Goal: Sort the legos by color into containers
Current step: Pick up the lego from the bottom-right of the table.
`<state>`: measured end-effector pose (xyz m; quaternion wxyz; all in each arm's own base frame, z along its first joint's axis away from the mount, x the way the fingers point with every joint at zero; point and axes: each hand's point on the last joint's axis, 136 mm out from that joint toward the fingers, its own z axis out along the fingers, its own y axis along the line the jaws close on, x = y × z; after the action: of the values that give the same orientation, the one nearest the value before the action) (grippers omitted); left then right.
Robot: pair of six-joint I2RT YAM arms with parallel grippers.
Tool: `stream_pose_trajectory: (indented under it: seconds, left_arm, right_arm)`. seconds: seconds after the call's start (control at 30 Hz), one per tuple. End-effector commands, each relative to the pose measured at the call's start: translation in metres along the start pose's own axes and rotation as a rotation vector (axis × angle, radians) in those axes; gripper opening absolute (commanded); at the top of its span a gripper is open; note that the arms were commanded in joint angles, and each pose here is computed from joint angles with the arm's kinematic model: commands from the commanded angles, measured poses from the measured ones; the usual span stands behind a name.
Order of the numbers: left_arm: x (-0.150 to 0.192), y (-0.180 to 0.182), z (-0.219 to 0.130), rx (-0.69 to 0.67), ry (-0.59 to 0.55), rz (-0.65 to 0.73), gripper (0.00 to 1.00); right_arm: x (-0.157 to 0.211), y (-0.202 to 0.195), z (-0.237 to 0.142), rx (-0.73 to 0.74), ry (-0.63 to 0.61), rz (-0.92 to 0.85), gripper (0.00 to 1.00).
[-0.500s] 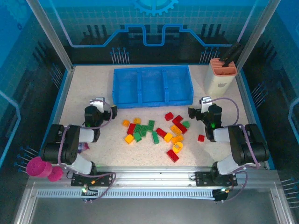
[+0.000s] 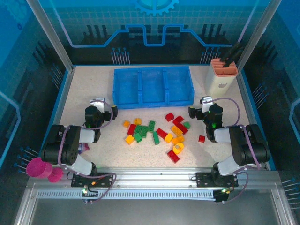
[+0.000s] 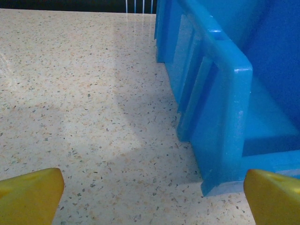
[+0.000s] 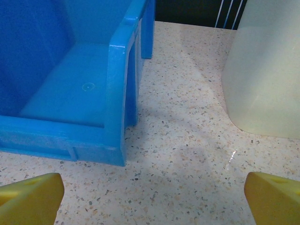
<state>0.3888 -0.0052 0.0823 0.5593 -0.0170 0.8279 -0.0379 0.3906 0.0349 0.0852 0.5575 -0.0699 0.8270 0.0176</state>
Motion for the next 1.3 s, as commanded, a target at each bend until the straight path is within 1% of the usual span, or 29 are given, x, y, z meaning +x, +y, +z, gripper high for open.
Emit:
stream_pose_trajectory:
  seconds: [0.0,0.7,0.77,0.8,0.83,0.9,0.93,0.97,1.03,1.1,1.17,1.27]
  left_arm:
    - [-0.016,-0.002,0.005,0.003,-0.051,-0.021,0.99]
    - [-0.016,-0.001,0.004,0.002,-0.051,-0.021,1.0]
    - [-0.017,-0.001,0.005,-0.002,-0.052,-0.021,0.99]
    - [-0.019,0.003,0.004,-0.026,-0.054,-0.023,0.99]
    - [-0.028,0.007,0.001,-0.06,-0.06,-0.029,0.99]
    - [-0.055,0.018,-0.013,-0.18,-0.008,-0.053,0.99]
    - [-0.077,0.026,-0.026,-0.25,0.027,-0.122,0.99]
    - [-0.099,0.026,-0.038,-0.265,0.039,-0.157,1.0]
    - [-0.137,0.012,-0.056,-0.21,0.042,-0.176,1.0]
    - [-0.165,0.001,-0.074,-0.172,0.039,-0.187,0.99]
    - [-0.181,-0.011,-0.088,-0.118,0.051,-0.198,0.99]
    - [-0.19,-0.019,-0.102,-0.08,0.095,-0.201,0.99]
  right_arm:
    - [-0.015,-0.002,0.003,-0.003,-0.049,-0.008,1.0]
    - [-0.015,-0.004,0.003,-0.009,-0.048,-0.002,1.0]
    - [-0.018,-0.002,0.001,-0.014,-0.057,-0.007,1.0]
    - [-0.023,-0.002,-0.002,-0.009,-0.064,-0.012,1.0]
    - [-0.03,-0.007,-0.007,0.028,-0.06,-0.011,1.0]
    - [-0.044,-0.024,-0.022,0.201,-0.038,-0.005,1.0]
    - [-0.048,-0.033,-0.034,0.294,-0.003,0.027,1.0]
    - [-0.051,-0.038,-0.045,0.332,0.046,0.084,1.0]
    - [-0.046,-0.038,-0.065,0.328,0.15,0.184,1.0]
    - [-0.042,-0.031,-0.08,0.294,0.217,0.253,1.0]
    - [-0.028,-0.021,-0.097,0.255,0.323,0.316,1.0]
    - [0.0,-0.011,-0.121,0.251,0.507,0.428,0.95]
